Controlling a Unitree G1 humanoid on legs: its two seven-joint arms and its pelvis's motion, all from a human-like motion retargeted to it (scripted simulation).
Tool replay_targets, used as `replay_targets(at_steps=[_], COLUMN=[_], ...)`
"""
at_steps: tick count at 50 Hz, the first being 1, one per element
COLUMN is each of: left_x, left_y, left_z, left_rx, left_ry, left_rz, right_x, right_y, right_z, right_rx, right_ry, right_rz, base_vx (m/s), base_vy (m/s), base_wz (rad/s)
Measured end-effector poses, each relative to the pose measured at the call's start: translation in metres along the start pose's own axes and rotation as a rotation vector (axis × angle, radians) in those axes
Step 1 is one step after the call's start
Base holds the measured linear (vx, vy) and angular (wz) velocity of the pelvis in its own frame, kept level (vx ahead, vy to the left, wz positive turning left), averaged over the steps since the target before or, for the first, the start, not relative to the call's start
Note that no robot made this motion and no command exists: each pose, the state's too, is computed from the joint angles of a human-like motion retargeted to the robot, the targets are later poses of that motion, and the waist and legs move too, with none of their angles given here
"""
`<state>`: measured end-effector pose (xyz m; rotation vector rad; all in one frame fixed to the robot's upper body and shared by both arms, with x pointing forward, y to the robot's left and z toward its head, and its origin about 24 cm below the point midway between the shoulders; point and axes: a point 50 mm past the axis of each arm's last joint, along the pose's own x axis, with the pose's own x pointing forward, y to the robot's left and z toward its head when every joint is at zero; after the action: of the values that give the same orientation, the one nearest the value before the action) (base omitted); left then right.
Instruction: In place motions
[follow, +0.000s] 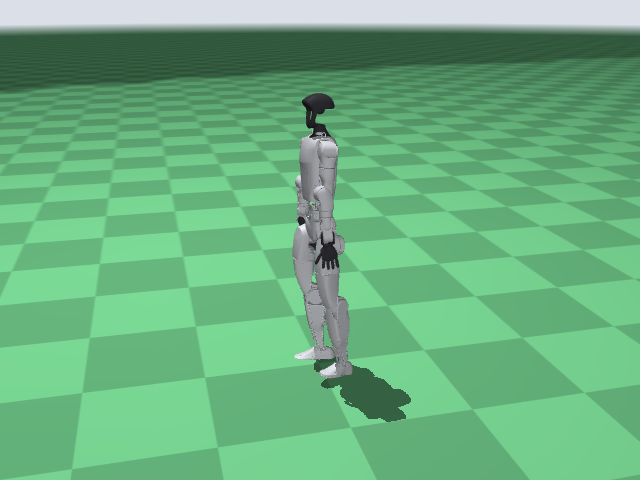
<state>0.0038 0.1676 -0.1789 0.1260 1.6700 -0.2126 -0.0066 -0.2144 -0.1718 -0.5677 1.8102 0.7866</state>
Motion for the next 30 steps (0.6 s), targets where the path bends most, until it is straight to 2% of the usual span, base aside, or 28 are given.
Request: replay_targets(at_steps=[30], left_x=[-0.0008], left_y=[0.0052], left_z=[0.0029], left_rx=[0.005], left_ry=[-0.001], left_rz=[0.027], right_x=[-0.0001], right_y=[-0.0005], right_z=[-0.0005], right_rx=[-0.011], right_ry=[0.004], right_rz=[-0.004], base_vx=[0.00], base_vy=[0.00], base_wz=[0.00])
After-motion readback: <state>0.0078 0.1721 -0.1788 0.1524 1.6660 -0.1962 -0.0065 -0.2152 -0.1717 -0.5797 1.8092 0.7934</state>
